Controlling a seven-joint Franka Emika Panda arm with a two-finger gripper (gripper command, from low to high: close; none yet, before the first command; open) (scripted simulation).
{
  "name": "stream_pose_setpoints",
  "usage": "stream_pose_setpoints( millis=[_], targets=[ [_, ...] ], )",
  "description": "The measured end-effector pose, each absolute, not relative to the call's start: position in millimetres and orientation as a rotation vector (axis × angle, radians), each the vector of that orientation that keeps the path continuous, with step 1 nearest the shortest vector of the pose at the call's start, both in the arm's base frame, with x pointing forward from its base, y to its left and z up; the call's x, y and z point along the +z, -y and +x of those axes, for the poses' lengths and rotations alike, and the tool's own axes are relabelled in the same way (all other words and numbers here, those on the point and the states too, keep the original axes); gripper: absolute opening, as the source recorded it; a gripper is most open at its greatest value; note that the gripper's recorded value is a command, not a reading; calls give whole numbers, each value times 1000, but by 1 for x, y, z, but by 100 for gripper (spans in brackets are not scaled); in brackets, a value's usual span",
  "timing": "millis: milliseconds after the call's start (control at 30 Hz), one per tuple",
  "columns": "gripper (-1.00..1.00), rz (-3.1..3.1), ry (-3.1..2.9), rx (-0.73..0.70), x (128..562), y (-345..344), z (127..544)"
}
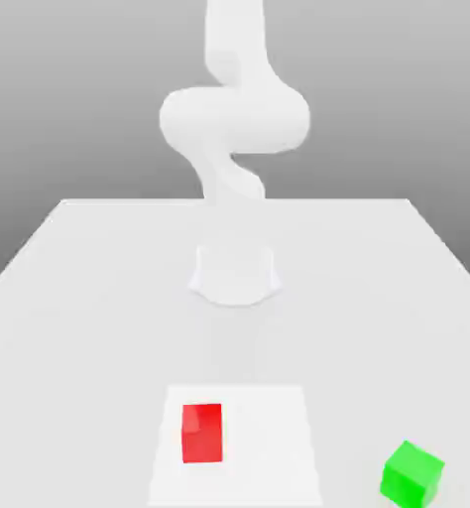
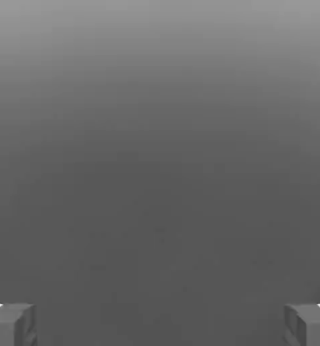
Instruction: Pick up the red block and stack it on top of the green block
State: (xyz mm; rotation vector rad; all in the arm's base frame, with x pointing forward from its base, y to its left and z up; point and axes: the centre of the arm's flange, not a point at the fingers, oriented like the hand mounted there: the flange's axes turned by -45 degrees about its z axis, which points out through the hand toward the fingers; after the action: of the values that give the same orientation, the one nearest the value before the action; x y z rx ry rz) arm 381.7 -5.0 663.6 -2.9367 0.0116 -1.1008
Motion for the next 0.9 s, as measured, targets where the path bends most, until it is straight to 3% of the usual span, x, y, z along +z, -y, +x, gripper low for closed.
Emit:
stream_pose_setpoints(
  millis=[167,367,700,900],
  targets=[
    [0,-3020,7,-848,558,15,435],
    [0,-3090,28,-546,427,25,461],
    [0,-3141,58,-43,223,41,423],
    [0,-3141,64,-1,151,41,417]
  ],
)
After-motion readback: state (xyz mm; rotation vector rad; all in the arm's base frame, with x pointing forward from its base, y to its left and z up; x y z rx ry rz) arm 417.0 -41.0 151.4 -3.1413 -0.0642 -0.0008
